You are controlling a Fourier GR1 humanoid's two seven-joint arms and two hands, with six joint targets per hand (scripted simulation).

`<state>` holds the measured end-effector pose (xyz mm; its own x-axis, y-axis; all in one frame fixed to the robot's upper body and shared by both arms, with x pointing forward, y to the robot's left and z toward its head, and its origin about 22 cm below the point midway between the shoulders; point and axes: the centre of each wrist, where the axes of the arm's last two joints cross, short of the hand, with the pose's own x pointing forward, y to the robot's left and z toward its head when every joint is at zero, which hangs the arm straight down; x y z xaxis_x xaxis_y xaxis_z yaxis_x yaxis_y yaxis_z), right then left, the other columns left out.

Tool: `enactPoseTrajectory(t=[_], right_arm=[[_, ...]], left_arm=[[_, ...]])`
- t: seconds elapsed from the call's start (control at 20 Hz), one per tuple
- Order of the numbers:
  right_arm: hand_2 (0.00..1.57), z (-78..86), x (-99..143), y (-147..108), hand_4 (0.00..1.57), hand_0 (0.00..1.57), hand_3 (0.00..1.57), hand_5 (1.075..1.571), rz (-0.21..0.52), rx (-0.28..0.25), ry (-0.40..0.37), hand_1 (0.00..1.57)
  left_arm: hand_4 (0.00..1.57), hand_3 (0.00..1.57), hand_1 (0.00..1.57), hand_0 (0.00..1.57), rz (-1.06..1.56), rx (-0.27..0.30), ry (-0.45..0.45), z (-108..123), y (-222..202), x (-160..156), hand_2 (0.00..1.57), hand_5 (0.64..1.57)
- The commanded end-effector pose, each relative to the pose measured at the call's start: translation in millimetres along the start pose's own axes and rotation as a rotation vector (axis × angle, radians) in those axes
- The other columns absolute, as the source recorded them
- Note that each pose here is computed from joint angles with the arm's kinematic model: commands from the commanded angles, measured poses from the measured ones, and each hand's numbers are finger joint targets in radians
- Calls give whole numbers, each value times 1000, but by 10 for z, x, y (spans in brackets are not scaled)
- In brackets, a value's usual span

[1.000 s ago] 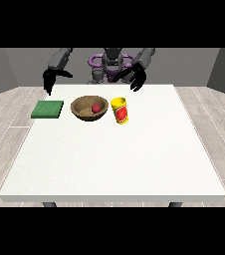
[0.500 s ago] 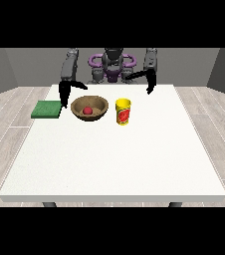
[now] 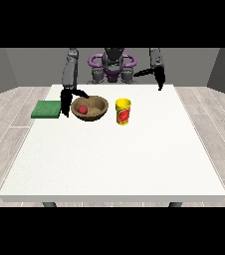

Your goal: Pick the cup and pour the ball into the bowl, then pick the bowl and place it on the pad

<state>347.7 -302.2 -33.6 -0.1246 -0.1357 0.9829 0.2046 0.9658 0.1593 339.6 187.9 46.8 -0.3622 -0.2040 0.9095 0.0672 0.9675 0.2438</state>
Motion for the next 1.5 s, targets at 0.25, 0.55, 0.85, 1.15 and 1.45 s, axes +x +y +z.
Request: enactPoseTrajectory(t=[0.25, 0.55, 0.85, 1.15, 1.45], right_arm=[[0, 70, -304, 118, 126, 0, 0, 1562, -14, -18, 2, 0], [1571, 291, -532, -73, 468, 1453, 0, 1512, 82, -206, 216, 1453], [1571, 240, -365, -409, 938, 1571, 1562, 1558, 552, -286, 202, 1571], [1571, 77, -261, -105, 862, 1571, 1047, 1567, 619, -282, 347, 1571], [1571, -323, 178, 272, 806, 1571, 889, 1565, 662, -188, 455, 1571]], left_arm=[[0, 0, 0, 0, -3, -23, -35, 76, 151, 162, 0, 1566], [80, 0, 0, 0, 9, -6, -117, -152, 232, 401, 0, 1571], [655, 0, 0, 0, 30, -78, -114, -161, -6, 441, 0, 1531], [955, 0, 0, 0, 57, 8, 66, 92, 339, -126, 0, 1423], [998, 0, 0, 0, 46, 90, 266, 514, 701, -600, 0, 1411]])
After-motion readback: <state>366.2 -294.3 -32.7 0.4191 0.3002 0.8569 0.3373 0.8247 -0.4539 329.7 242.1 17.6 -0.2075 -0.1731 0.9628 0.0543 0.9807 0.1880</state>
